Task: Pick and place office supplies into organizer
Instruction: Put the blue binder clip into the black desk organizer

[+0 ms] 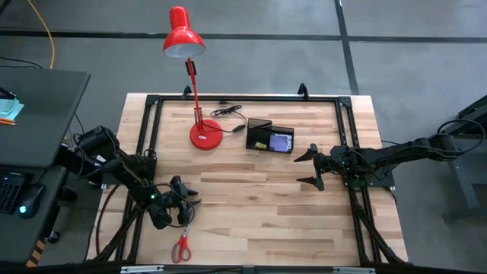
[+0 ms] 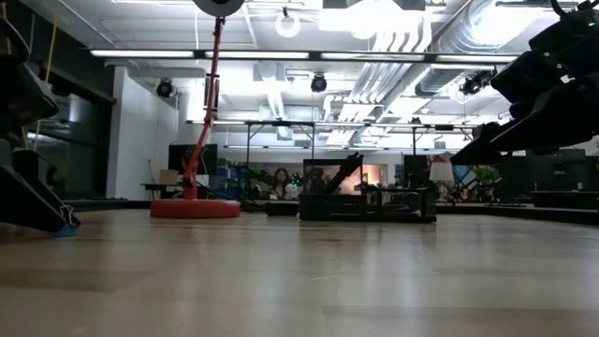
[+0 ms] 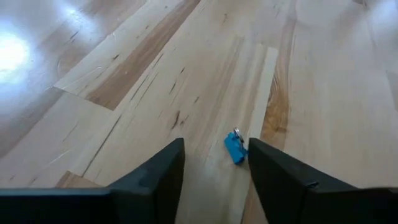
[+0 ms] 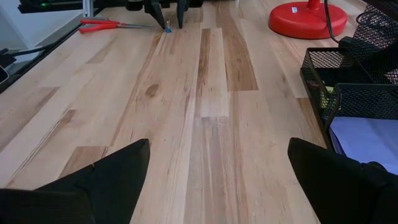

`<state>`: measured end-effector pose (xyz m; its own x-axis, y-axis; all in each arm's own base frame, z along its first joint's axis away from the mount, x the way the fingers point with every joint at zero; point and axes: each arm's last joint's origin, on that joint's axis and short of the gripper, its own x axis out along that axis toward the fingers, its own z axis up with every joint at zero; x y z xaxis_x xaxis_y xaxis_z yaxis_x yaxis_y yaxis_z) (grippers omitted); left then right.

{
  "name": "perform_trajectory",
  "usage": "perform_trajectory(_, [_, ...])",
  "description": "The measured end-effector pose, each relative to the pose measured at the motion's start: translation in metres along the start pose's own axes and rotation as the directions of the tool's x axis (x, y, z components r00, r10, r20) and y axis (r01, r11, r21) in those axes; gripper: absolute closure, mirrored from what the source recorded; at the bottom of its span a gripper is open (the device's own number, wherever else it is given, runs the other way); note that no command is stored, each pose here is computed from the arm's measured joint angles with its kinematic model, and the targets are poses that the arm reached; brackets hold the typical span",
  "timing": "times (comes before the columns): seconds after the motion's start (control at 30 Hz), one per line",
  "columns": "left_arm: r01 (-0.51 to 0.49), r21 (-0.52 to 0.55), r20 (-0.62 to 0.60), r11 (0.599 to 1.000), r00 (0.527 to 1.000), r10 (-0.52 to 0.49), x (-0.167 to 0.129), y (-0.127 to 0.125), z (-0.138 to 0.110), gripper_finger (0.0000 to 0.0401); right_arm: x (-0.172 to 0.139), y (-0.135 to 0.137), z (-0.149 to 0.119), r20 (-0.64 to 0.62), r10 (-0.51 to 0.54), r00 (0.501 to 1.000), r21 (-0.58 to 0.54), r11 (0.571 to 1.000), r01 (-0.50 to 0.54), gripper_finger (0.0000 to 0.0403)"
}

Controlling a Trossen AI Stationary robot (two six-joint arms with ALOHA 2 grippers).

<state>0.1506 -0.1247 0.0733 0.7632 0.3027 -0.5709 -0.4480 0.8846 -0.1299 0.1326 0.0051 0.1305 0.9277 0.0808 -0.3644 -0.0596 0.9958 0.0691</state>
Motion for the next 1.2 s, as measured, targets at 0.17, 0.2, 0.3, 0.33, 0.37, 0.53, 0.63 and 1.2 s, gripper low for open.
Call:
perform_trajectory(0.17, [-0.001,-0.020,0.010,1.000,1.000,0.001,0.000,0.000,0.000,0.0278,0.000,0.000,0.000,0.000,0.000,1.000,0.000,1.000,0.000,0.0025])
perform_trajectory(0.2, [0.004,-0.034,0.013,0.999,1.000,-0.003,0.000,-0.001,0.001,0.0284,0.000,0.000,0.000,0.000,0.000,1.000,0.000,1.000,0.000,0.0025])
perform_trajectory(0.3, [0.016,-0.059,0.018,0.998,1.000,-0.015,0.000,-0.002,0.002,0.0299,0.000,0.000,0.000,0.000,0.000,1.000,0.000,1.000,0.000,0.0025])
perform_trajectory(0.33, [0.017,-0.064,0.019,0.998,1.000,-0.016,0.000,-0.002,0.002,0.0303,0.000,0.000,0.000,0.000,0.000,1.000,0.000,1.000,0.000,0.0025])
perform_trajectory(0.37, [0.016,-0.069,0.023,0.998,1.000,-0.015,0.000,-0.003,0.002,0.0306,0.000,0.000,0.000,0.000,0.000,1.000,0.000,1.000,0.000,0.0025])
perform_trajectory(0.53, [0.004,-0.085,0.039,0.996,0.999,-0.001,0.001,-0.002,0.003,0.0328,0.000,0.000,0.000,0.000,0.000,1.000,0.000,1.000,0.000,0.0025])
perform_trajectory(0.63, [-0.006,-0.102,0.028,0.995,1.000,0.009,0.005,0.000,0.006,0.0345,0.000,0.000,0.000,0.000,0.000,1.000,0.000,1.000,0.000,0.0025])
perform_trajectory(1.2, [-0.030,-0.117,-0.004,0.993,1.000,0.030,0.014,0.004,0.013,0.0389,0.000,0.000,0.000,0.000,0.000,1.000,0.000,1.000,0.000,0.0025])
